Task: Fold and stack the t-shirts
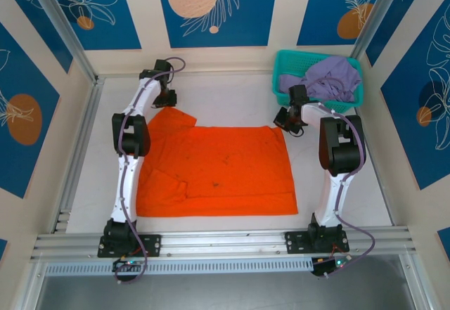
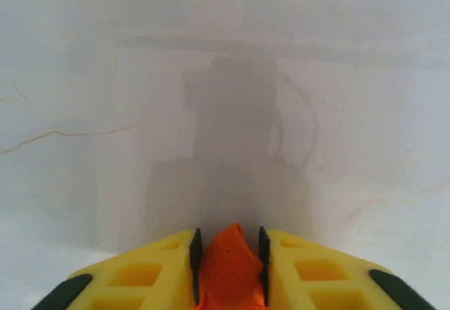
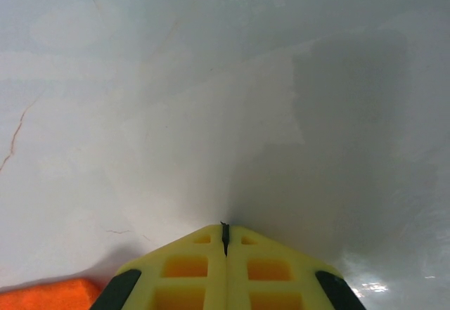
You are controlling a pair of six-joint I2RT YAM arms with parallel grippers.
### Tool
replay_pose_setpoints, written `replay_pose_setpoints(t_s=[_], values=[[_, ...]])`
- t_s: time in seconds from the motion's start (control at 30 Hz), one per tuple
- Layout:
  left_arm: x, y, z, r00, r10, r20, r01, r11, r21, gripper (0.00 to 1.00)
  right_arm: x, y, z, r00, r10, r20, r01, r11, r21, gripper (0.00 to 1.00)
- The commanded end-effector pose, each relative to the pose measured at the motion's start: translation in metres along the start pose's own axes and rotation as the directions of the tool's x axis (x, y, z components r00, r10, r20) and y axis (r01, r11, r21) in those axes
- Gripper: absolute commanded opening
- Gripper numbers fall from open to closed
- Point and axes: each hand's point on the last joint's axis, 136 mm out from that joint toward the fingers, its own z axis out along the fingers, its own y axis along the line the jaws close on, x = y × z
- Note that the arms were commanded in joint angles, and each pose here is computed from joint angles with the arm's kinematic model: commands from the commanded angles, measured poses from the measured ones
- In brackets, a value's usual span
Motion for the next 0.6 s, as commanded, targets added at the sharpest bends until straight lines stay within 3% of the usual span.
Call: replay_pose_setpoints(t_s=[0.0,0.1,0.3,0.57], values=[[-0.001,0.004,-0.010,1.000,0.002,0.006,-0.002,1.000,-0.019,0.23,-0.002,0.001,-0.006,1.000,-0.005,0.000,0.005,1.000,-0.008,0.01],[-0.006,0.005,-0.017,1.000,0.008,0.030,-0.006,0.999,-0.037,0.12,-0.002,0.003,-0.008,1.000,-0.010,0.002,0.010,1.000,-0.016,0.00],[-0.019,0.008,-0.036,0.996,0.011,0.093,-0.004,0.997,-0.075,0.00,-0.004,0.008,-0.015,1.000,-0.018,0.012,0.018,0.999,-0.039,0.00],[-0.026,0.006,-0.062,0.986,0.006,0.167,0.009,0.996,-0.093,0.00,-0.004,0.017,-0.041,0.998,-0.034,0.057,0.039,0.995,-0.093,0.00]])
